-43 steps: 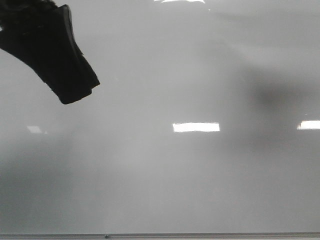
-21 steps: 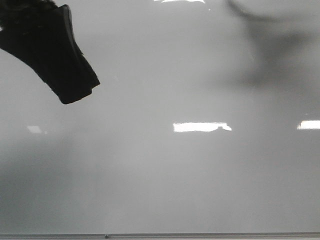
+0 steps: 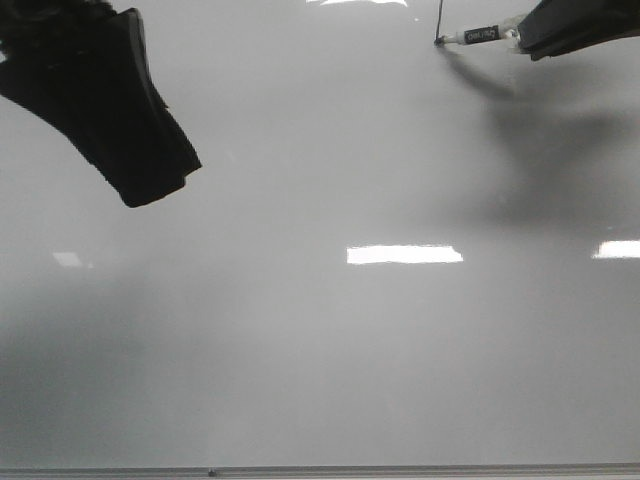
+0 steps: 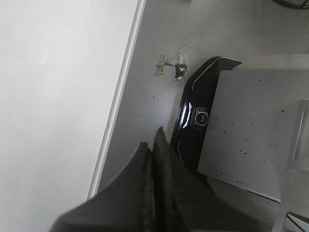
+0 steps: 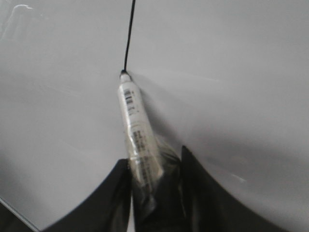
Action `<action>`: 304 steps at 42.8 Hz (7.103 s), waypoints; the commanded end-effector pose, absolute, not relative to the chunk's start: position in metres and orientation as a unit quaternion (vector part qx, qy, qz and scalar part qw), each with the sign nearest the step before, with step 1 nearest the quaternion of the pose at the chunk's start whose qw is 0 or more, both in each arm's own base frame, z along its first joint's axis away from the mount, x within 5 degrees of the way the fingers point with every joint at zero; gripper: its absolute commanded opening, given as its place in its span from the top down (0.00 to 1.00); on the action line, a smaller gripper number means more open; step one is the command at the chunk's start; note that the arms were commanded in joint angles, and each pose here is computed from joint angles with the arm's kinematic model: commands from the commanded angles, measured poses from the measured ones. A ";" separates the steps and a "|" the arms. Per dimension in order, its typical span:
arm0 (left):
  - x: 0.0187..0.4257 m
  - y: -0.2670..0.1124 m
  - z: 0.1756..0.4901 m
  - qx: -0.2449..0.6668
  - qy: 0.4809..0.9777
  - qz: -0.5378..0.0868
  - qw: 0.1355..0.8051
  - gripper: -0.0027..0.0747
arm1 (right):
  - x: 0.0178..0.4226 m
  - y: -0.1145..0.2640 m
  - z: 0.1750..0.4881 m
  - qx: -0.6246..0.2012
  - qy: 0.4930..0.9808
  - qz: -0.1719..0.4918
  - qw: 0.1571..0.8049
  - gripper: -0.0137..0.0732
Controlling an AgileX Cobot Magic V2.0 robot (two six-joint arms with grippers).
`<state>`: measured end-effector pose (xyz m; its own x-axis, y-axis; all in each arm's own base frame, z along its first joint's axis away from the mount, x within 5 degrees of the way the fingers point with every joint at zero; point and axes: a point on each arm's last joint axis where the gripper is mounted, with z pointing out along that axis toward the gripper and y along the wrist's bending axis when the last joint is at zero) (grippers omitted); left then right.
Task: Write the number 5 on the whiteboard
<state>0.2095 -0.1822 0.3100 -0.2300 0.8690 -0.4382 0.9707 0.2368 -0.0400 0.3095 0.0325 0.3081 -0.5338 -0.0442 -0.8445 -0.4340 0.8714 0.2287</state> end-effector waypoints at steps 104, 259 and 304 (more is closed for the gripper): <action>0.205 -0.184 0.330 0.589 0.762 -0.170 0.208 0.99 | 0.306 0.042 0.339 -0.083 0.834 0.200 0.507 0.91; 0.210 -0.157 0.397 0.512 0.783 -0.101 0.340 0.99 | 0.116 0.072 0.398 -0.366 0.762 0.133 0.517 0.14; 0.294 0.060 0.305 -0.061 0.889 0.021 0.454 0.99 | 0.086 0.050 0.346 -0.292 0.776 0.120 0.546 0.14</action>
